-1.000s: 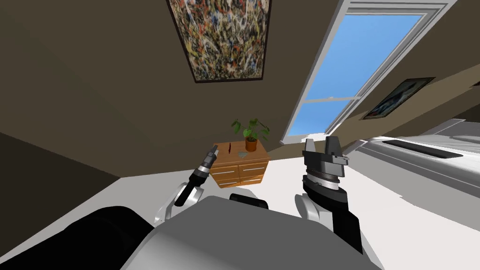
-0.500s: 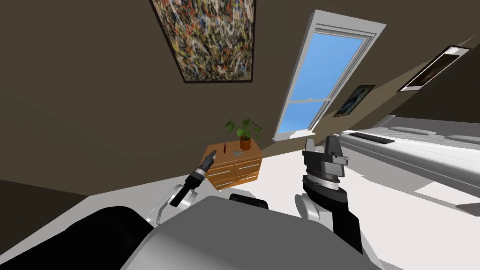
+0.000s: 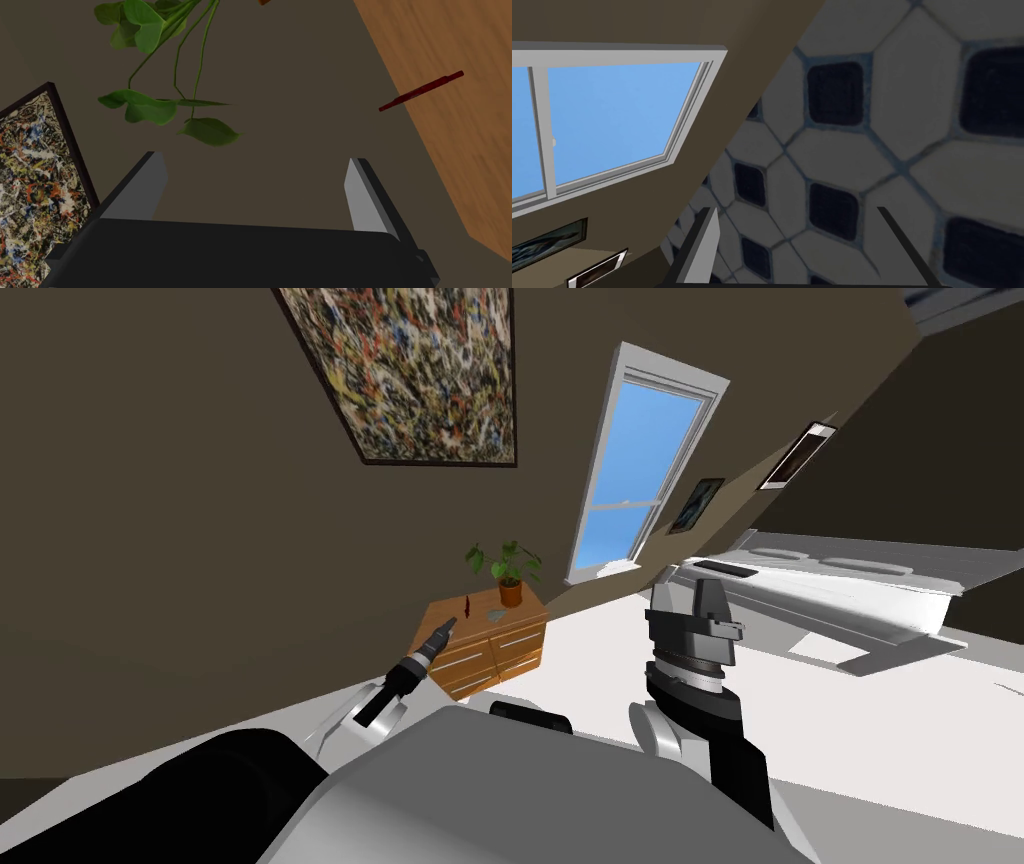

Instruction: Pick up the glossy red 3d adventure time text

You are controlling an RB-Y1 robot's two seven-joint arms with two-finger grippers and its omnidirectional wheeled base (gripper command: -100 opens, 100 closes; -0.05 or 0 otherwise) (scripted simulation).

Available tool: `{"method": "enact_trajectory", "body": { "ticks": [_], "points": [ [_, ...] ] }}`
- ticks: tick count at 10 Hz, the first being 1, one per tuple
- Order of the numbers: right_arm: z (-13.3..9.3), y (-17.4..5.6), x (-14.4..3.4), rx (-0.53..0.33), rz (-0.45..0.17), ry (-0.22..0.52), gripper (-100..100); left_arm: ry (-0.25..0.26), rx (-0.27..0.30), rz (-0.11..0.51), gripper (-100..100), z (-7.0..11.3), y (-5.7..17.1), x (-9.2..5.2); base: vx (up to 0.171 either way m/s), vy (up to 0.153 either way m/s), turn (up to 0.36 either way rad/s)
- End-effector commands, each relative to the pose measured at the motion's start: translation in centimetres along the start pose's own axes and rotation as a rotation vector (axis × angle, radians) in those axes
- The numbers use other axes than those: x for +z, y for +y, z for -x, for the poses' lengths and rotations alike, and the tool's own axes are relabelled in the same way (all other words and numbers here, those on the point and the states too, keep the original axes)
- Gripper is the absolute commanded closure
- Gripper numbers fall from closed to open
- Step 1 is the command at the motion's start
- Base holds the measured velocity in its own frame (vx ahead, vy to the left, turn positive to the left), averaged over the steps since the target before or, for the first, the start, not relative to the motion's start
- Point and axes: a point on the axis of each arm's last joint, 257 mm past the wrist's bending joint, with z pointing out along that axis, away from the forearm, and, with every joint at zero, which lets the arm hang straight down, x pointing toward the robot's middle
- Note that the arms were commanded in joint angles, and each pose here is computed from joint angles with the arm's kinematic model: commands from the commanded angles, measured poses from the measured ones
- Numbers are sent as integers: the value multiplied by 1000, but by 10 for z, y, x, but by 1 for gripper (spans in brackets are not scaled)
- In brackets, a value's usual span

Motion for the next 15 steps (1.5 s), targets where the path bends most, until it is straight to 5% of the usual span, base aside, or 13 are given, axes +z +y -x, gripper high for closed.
{"method": "enact_trajectory", "body": {
  "ticks": [1,2,6,7,10,11,13,14,15],
  "points": [
    [0,0,0,0,0,0,0,11,2,104,-100,7,35,-12,-22,-25,-410],
    [0,0,0,0,0,0,0,23,19,105,-100,9,35,-12,-15,-11,-150],
    [0,0,0,0,0,0,0,55,51,383,-100,36,128,-56,8,-18,-343],
    [0,0,0,0,0,0,0,61,60,384,-100,38,127,-55,22,-7,-132],
    [0,0,0,0,0,0,0,69,79,584,-100,62,186,-101,40,-5,-370],
    [0,0,0,0,0,0,0,74,91,587,-100,65,186,-101,37,16,-69],
    [0,0,0,0,0,0,0,77,110,716,-100,84,219,-135,57,13,-316],
    [0,0,0,0,0,0,0,77,110,716,-100,84,219,-135,52,22,-108],
    [0,0,0,0,0,0,0,77,120,779,-100,94,233,-153,48,23,-190]
  ]
}}
